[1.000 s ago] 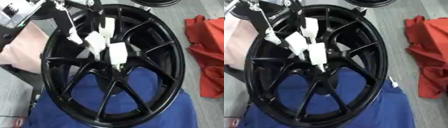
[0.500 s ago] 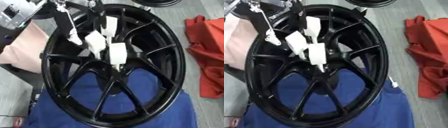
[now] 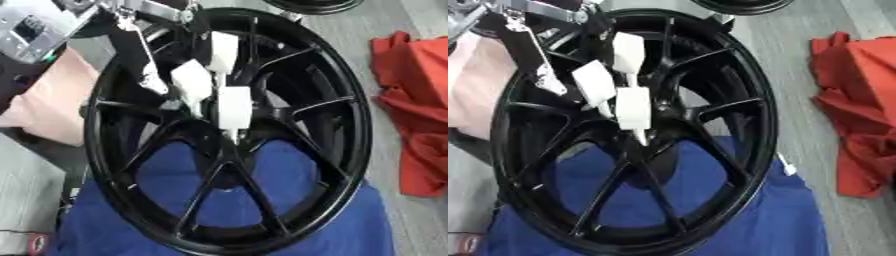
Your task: Pull the pin out of the wheel hub.
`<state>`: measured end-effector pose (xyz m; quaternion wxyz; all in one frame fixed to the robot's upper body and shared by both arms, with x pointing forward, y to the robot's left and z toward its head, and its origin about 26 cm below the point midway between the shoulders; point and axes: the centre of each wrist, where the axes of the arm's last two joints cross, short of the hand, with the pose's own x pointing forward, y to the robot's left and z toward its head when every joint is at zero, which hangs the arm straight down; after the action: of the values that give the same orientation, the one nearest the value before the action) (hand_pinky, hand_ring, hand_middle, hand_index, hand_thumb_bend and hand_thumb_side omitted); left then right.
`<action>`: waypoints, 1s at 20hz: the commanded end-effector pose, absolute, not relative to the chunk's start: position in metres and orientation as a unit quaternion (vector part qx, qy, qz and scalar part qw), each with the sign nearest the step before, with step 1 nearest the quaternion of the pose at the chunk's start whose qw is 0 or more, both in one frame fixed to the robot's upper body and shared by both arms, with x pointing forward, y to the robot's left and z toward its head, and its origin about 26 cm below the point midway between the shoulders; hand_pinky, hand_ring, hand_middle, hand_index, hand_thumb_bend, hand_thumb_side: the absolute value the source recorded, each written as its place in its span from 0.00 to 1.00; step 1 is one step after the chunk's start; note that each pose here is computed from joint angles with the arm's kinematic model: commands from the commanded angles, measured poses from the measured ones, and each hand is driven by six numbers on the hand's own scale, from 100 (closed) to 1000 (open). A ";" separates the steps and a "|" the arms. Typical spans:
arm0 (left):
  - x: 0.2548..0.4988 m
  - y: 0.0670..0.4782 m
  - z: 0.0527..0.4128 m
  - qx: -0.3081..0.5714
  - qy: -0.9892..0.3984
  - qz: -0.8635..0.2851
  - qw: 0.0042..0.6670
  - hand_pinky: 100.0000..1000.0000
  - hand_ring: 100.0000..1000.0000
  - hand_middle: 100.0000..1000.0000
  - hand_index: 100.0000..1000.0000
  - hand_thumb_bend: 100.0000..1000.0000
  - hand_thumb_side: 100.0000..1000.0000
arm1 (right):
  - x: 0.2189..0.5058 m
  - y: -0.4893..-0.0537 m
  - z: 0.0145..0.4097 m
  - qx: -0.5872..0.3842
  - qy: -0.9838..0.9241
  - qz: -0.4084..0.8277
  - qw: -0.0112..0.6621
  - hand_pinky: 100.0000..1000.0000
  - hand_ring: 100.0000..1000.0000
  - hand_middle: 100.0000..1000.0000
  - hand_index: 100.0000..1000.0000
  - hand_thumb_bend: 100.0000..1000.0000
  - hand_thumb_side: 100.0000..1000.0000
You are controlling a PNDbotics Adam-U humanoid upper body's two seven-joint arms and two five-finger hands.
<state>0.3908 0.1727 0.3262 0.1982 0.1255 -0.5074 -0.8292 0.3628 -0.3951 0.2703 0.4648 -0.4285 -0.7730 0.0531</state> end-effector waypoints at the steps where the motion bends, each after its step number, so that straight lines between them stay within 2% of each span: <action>1: 0.390 0.176 0.333 0.138 -0.502 -0.832 0.190 0.58 0.45 0.57 0.72 0.40 0.14 | 0.360 -0.399 0.283 -0.435 -0.779 0.047 0.450 0.79 0.63 0.68 0.72 0.00 0.79; 7: 0.393 0.178 0.329 0.144 -0.494 -0.837 0.188 0.60 0.54 0.59 0.73 0.38 0.15 | 0.359 -0.399 0.283 -0.435 -0.779 0.044 0.450 0.79 0.62 0.68 0.72 0.00 0.79; 15: 0.395 0.177 0.323 0.136 -0.490 -0.840 0.188 0.59 0.54 0.59 0.73 0.35 0.16 | 0.359 -0.399 0.282 -0.435 -0.779 0.041 0.450 0.79 0.62 0.68 0.72 0.00 0.80; 20: 0.396 0.177 0.322 0.130 -0.492 -0.839 0.191 0.56 0.49 0.52 0.67 0.28 0.14 | 0.359 -0.400 0.281 -0.436 -0.778 0.038 0.451 0.79 0.62 0.68 0.72 0.00 0.80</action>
<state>0.3974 0.1754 0.3136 0.2028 0.1257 -0.4937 -0.8362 0.3633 -0.3945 0.2675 0.4659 -0.4284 -0.7729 0.0449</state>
